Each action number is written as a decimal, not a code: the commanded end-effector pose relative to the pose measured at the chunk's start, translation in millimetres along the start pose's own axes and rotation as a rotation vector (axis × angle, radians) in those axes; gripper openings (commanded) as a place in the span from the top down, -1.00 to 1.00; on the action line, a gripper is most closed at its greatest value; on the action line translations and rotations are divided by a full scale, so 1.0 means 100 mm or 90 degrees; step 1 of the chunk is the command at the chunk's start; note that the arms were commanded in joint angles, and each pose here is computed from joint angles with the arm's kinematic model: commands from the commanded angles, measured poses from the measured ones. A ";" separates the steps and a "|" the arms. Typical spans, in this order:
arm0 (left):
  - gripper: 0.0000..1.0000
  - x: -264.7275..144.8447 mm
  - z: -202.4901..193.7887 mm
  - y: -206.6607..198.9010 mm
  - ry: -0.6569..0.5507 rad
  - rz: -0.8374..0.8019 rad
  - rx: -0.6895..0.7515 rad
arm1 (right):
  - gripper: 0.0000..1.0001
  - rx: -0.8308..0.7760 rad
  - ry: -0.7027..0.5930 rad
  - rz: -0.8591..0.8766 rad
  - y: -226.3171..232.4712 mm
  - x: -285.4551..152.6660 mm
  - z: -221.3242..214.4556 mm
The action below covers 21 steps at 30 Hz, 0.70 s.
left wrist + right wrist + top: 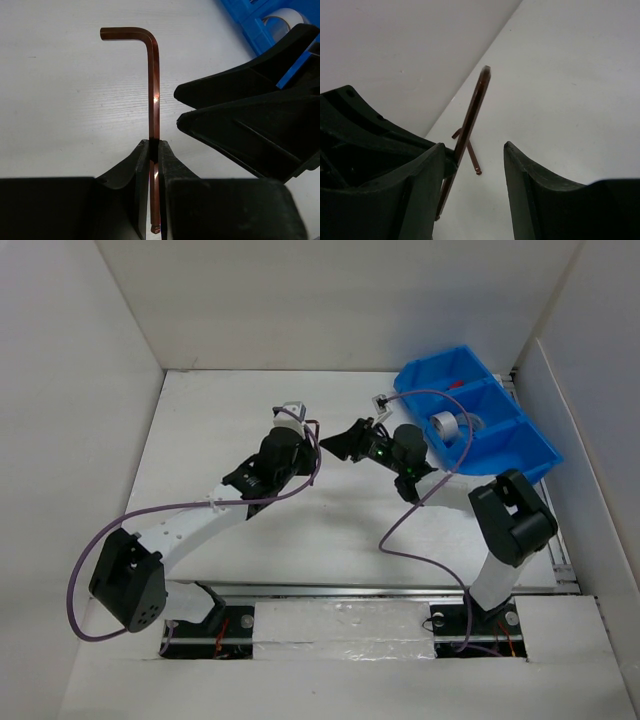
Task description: Sort the tools into containers
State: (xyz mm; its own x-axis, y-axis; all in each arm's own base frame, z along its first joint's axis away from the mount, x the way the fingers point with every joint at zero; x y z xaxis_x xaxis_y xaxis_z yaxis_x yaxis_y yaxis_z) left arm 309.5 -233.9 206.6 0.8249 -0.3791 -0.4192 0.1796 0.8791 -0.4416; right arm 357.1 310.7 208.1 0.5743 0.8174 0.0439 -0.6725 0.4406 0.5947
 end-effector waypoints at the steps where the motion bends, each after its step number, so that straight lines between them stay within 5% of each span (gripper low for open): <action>1: 1.00 -0.01 0.13 -0.12 -0.042 -0.026 -0.011 | -0.10 -0.034 -0.071 0.073 0.27 0.13 0.33; 14: 1.00 -0.07 0.14 -0.23 -0.055 -0.036 -0.005 | -0.02 -0.024 -0.051 0.075 0.22 0.31 0.22; 18: 1.00 -0.06 0.12 -0.23 -0.054 -0.037 -0.004 | 0.62 -0.020 -0.047 0.085 0.23 0.36 0.18; 21: 1.00 -0.03 0.11 -0.21 -0.052 -0.029 -0.005 | 0.91 -0.011 -0.049 0.095 0.22 0.38 0.14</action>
State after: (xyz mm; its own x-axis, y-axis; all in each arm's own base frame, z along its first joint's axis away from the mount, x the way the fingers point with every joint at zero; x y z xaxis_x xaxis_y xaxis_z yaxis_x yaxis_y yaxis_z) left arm 303.0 -241.5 199.9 0.8247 -0.3711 -0.4267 0.1830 0.8891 -0.4195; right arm 367.0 340.6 217.6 0.5202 0.8469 0.1100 -0.7106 0.3577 0.6059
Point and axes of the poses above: each gripper's point midway between its finger pads, its own x axis out along the fingers, its own y axis along the line the jaws close on, z = x × y, the point moved 3 cm from there along -x, back along the fingers, and after that the axes turned 7 degrees about -x, right-handed, at the moved point
